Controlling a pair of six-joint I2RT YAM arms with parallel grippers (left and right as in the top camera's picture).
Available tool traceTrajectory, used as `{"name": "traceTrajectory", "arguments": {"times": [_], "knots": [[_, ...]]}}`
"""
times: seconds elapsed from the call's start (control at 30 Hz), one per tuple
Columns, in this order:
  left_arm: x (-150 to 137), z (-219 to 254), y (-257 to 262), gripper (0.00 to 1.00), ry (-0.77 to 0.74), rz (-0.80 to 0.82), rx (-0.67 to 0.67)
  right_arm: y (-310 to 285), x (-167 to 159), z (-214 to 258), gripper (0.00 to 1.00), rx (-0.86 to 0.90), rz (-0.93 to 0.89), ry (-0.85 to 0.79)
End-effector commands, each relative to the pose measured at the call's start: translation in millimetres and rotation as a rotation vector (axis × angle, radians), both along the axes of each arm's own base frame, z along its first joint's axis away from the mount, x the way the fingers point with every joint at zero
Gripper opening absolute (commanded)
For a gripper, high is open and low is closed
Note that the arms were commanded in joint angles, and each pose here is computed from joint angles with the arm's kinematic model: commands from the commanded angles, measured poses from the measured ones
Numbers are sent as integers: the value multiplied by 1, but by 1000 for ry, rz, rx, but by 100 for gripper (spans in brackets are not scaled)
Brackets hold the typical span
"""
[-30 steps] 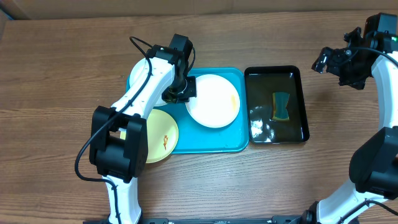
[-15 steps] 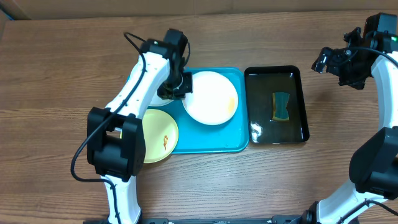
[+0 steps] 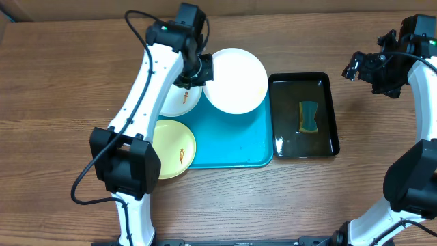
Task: Clean dirty plates on tray and stack at the side
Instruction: 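Lift the white plate with the left gripper and carry it leftward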
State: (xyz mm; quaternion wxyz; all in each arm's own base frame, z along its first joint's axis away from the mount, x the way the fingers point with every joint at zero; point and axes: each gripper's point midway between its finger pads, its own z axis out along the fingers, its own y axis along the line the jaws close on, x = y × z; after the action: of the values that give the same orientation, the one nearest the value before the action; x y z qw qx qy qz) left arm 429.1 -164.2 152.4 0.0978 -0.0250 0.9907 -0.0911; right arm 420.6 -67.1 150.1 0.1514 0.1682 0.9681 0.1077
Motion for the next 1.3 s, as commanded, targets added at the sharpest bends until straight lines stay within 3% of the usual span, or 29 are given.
{"name": "traceTrajectory", "arguments": {"times": [0.0, 0.53, 1.0, 1.27], "knots": [[4, 7, -16, 4, -54, 0, 42, 0, 3, 6, 100, -11, -2, -18], [-2, 20, -99, 4, -276, -75, 137, 0, 3, 6, 100, -11, -2, -18], [-13, 56, -121, 4, -577, -88, 461, 0, 2, 6, 100, -11, -2, -17], [-35, 85, -148, 4, -758, -137, 605, 0, 2, 6, 100, -11, -2, -17]]}}
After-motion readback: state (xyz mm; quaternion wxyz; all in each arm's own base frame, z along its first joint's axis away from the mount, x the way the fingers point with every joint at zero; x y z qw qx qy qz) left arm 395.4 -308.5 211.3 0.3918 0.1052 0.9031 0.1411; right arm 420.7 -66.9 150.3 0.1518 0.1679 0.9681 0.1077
